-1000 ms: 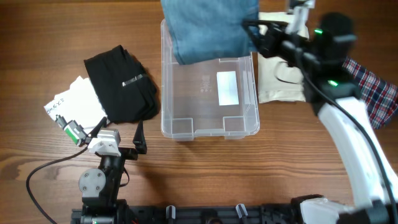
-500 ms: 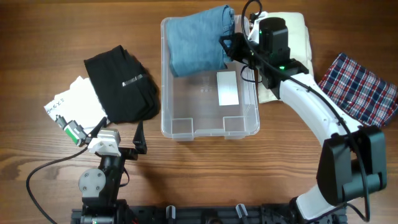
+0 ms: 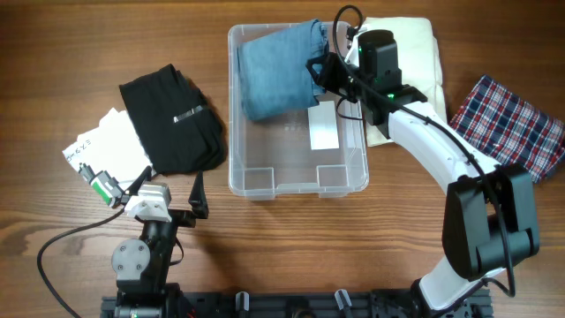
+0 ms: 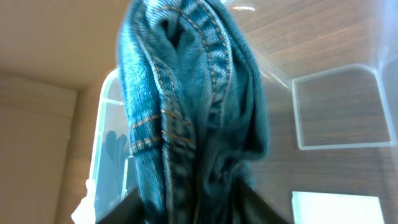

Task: Pack container
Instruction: 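Lower the denim into the bin's upper half and release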

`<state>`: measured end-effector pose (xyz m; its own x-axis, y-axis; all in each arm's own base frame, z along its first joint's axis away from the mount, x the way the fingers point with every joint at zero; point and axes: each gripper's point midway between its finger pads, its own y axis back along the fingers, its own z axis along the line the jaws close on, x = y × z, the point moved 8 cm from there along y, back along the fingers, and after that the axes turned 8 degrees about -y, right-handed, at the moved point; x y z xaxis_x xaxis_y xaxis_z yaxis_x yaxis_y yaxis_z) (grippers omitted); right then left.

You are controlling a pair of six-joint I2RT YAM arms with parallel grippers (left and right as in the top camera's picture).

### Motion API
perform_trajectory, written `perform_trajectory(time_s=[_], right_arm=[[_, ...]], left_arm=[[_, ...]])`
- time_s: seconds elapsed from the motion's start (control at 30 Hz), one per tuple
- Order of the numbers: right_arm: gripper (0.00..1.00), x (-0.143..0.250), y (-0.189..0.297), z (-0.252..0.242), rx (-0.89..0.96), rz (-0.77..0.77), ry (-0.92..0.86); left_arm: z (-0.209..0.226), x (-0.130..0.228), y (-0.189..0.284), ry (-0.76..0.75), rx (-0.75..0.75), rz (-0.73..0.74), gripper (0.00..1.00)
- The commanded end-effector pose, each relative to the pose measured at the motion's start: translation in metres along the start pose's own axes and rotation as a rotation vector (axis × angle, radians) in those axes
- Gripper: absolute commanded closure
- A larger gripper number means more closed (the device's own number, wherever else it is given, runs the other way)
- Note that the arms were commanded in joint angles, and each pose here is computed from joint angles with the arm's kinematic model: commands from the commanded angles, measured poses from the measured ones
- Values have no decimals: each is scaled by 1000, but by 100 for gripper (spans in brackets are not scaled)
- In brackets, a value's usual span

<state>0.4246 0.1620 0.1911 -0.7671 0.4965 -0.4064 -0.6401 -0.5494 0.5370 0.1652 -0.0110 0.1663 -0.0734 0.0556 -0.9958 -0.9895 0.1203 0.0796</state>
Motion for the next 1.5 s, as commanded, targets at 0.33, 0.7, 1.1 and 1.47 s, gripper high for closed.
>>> perform_trajectory(time_s=[0.33, 0.7, 1.1, 1.47], right_arm=[[15, -8, 2, 16, -20, -35, 273], [15, -48, 40, 60, 145, -68, 462], [5, -97, 148, -35, 678, -161, 18], [0, -116, 328, -197, 962, -197, -468]], left_arm=[[0, 2, 0, -7, 6, 3, 0], [0, 2, 0, -7, 6, 3, 0], [0, 2, 0, -7, 6, 3, 0], [0, 2, 0, -7, 6, 3, 0]])
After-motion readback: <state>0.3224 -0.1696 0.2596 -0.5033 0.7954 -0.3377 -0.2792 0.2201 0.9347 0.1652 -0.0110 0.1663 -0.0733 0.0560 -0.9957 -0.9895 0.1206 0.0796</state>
